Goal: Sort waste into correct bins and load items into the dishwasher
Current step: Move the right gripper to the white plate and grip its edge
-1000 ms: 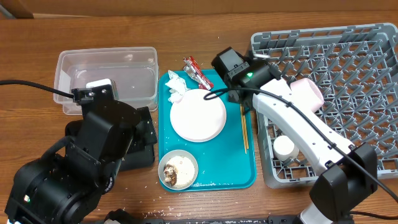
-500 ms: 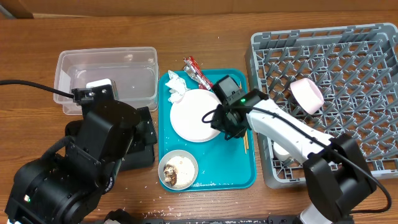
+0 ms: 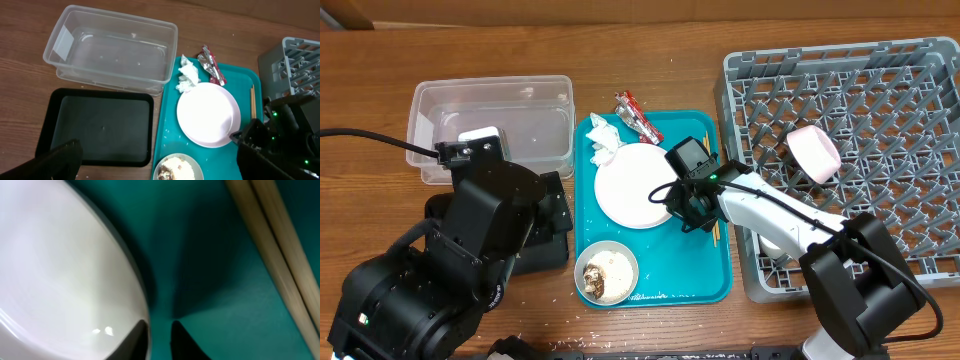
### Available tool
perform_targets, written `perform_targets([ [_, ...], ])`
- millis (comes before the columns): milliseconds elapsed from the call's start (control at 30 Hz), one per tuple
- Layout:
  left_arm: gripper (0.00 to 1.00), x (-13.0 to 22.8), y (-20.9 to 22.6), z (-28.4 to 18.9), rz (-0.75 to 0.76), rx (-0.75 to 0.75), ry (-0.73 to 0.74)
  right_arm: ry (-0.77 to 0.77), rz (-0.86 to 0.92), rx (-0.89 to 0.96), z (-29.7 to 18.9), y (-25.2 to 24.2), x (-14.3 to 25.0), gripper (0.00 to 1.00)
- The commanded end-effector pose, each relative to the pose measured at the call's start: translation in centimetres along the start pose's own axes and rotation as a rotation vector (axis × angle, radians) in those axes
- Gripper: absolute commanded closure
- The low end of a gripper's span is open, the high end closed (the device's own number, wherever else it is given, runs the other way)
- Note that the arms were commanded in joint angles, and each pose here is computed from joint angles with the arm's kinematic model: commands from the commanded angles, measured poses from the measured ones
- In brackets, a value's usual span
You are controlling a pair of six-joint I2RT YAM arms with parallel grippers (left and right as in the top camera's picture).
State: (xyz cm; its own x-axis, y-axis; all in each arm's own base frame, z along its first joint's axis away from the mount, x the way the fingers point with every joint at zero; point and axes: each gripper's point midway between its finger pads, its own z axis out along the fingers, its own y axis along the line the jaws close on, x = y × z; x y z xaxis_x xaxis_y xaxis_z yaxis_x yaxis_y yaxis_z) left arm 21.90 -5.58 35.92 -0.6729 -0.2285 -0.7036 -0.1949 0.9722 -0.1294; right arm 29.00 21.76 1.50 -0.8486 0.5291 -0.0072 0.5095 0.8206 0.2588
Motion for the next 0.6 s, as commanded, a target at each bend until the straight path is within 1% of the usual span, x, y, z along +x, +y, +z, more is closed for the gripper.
perform_targets([
  [0,0.0,-0.2,0.1,0.0,-0.007,-0.013,-0.012,-0.02,0.053,0.039,0.1,-1.1,-0.3,0.84],
  [167,0.0,-0.2,0.1,0.0,-0.007,-0.013,-0.012,-0.034,0.061,0.029,0.1,-0.8,-0.5,0.84],
  [200,0.0,-0.2,0.1,0.0,-0.007,-0.013,-0.012,-0.045,0.061,0.026,0.1,-0.7,-0.8,0.78],
  [233,0.0,-0.2,0.1,0.0,-0.007,-0.013,-0.012,-0.062,0.059,0.017,0.1,-0.5,-1.1,0.75],
  [267,0.0,-0.2,0.1,0.0,-0.007,-0.013,-0.012,-0.072,0.058,0.013,0.0,-0.4,-1.3,0.76],
  [300,0.0,-0.2,0.1,0.0,-0.007,-0.013,-0.012,-0.079,0.058,0.013,0.0,-0.4,-1.4,0.81],
  [333,0.0,-0.2,0.1,0.0,-0.007,-0.013,-0.012,-0.078,0.058,0.014,0.0,-0.4,-1.4,0.93],
  [367,0.0,-0.2,0.1,0.0,-0.007,-0.013,-0.012,-0.074,0.057,0.017,0.0,-0.4,-1.3,0.96],
  [467,0.0,-0.2,0.1,0.0,-0.007,-0.013,-0.012,-0.075,0.035,0.017,-0.5,-0.3,-1.3,0.96],
  [567,0.0,-0.2,0.1,0.0,-0.007,-0.013,-0.012,-0.106,-0.033,-0.025,-2.4,0.8,-1.8,0.96],
])
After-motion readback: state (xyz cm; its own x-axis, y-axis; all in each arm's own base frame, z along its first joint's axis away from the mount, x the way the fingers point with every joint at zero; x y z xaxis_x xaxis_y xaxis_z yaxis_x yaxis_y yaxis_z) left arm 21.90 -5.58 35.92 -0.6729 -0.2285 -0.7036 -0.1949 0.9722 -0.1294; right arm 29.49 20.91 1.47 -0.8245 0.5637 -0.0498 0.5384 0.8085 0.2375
